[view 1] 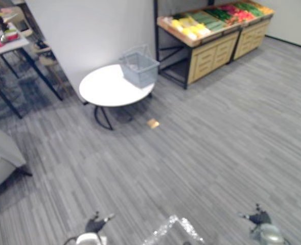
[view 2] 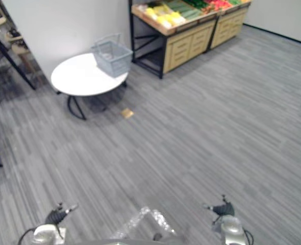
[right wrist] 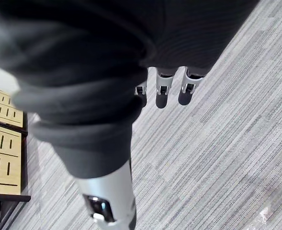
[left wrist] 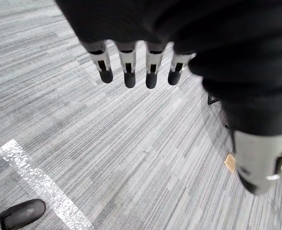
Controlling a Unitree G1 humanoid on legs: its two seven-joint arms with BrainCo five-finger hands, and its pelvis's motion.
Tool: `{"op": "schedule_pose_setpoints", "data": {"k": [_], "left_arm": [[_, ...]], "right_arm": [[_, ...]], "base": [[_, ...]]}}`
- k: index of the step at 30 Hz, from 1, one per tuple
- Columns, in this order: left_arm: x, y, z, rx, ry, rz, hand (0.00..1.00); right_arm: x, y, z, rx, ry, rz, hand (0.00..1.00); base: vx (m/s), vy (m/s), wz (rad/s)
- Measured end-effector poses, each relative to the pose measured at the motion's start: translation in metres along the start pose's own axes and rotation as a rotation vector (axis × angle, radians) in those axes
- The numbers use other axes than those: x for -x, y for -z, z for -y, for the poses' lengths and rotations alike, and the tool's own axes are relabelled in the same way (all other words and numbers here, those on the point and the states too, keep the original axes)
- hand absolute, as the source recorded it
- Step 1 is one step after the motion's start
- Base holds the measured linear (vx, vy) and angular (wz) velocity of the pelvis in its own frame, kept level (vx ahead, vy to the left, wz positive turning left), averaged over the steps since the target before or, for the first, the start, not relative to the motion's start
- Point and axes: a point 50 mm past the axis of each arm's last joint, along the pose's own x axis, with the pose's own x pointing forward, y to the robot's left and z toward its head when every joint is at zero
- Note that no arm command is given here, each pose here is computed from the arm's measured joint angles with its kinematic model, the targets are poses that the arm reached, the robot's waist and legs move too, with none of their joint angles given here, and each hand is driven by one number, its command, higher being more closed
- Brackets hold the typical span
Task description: Pick vegetable in the basket
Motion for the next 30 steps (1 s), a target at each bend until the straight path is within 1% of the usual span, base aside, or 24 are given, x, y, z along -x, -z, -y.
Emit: {"op": "schedule_pose_setpoints", "data": {"k": [11,30], "left_arm": [[-0.003,-0.012,0.001,0.002,0.002,0.038,0.00],[-0.003,-0.013,0.000,0.006,-0.008,0.046,0.00]], "right_arm": [[-0.002,-0.008,-0.003,0.004,-0.009,0.022,0.00],[-0.002,-0.014,-0.004,0.000,-0.011,0.049,0.00]], "base": [[0.00,-0.011,-0.01],[0.03,-0.017,0.01]]}}
